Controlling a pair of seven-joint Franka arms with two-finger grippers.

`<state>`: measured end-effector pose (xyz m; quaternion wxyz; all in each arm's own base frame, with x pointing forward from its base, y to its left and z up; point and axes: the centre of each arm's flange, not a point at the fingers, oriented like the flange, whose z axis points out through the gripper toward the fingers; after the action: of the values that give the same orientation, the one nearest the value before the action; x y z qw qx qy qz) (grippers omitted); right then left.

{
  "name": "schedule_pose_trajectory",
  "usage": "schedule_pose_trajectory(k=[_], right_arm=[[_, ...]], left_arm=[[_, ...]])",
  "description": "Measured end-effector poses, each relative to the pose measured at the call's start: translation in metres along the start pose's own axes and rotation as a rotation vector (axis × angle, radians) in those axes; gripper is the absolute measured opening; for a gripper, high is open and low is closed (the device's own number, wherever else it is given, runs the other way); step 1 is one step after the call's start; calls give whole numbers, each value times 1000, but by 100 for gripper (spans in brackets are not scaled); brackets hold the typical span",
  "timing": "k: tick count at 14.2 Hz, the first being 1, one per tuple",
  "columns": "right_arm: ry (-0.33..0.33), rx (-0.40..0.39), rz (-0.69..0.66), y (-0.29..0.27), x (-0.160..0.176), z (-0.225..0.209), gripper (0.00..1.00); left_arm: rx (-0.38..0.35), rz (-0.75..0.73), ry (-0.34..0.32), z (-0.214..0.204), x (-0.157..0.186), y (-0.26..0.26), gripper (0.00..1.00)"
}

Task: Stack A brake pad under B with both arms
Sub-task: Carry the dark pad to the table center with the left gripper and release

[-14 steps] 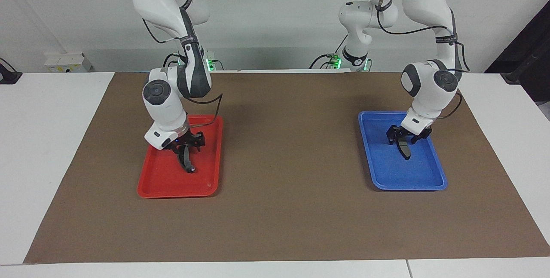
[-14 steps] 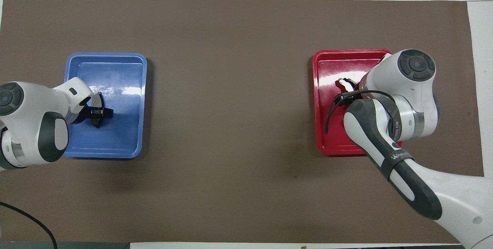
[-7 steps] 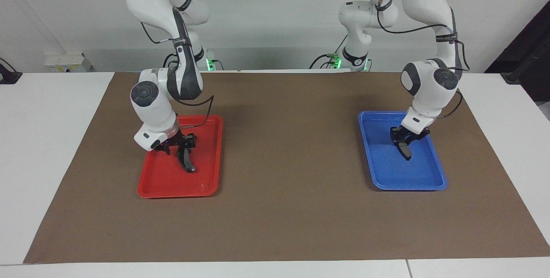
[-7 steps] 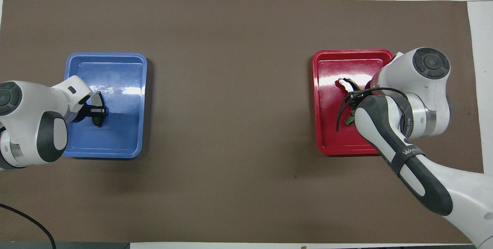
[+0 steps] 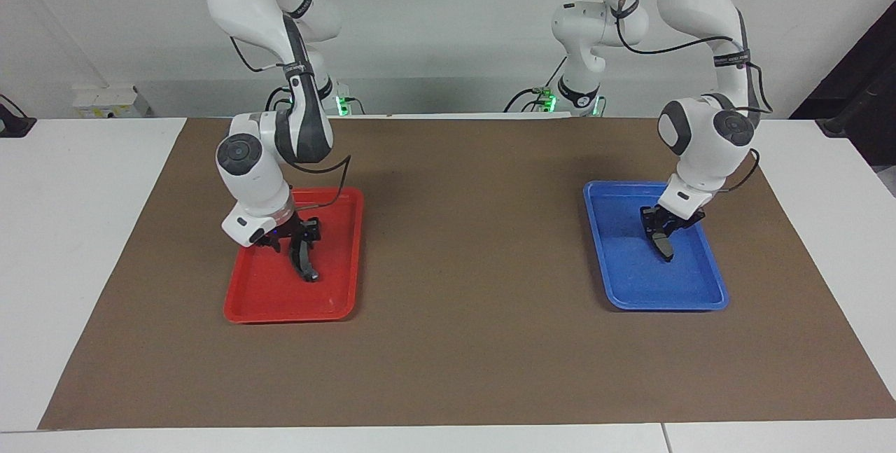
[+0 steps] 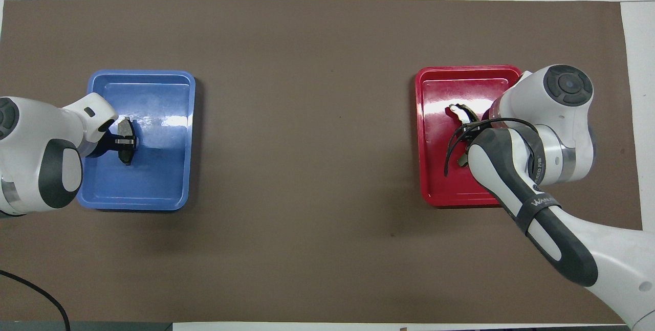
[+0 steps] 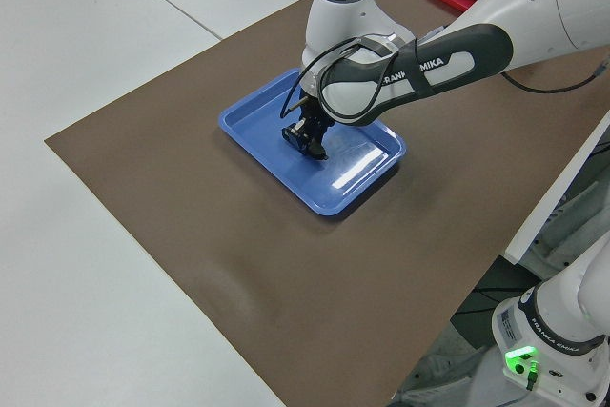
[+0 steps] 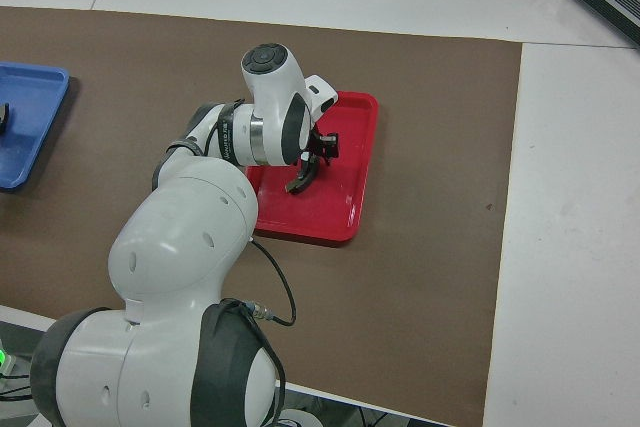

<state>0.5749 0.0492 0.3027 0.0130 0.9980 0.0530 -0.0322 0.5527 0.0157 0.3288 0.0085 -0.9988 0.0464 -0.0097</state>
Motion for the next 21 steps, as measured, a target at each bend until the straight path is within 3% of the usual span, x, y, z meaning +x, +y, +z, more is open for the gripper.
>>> schedule_pose_trajectory(k=[6, 7, 8, 9, 13, 16, 21], right_arm=[[-11, 0, 0, 0, -2, 5, 61], [-11, 0, -1, -1, -2, 5, 57], [-11, 0, -3, -2, -2, 5, 44], [-9, 0, -4, -2, -2, 4, 41], [3, 0, -5, -3, 3, -4, 41], [-13, -1, -4, -2, 13, -29, 41], [-38, -1, 7, 4, 21, -70, 41]], left_arm=[[-10, -44, 21, -56, 26, 32, 40], [-16, -68, 29, -61, 28, 53, 40], [-24, -92, 35, -65, 29, 79, 40], [-33, -110, 41, -69, 29, 108, 40], [-70, -157, 62, -87, 17, 224, 40], [-58, -178, 97, -94, -4, 310, 40], [-52, -93, 144, -59, -35, 436, 40]])
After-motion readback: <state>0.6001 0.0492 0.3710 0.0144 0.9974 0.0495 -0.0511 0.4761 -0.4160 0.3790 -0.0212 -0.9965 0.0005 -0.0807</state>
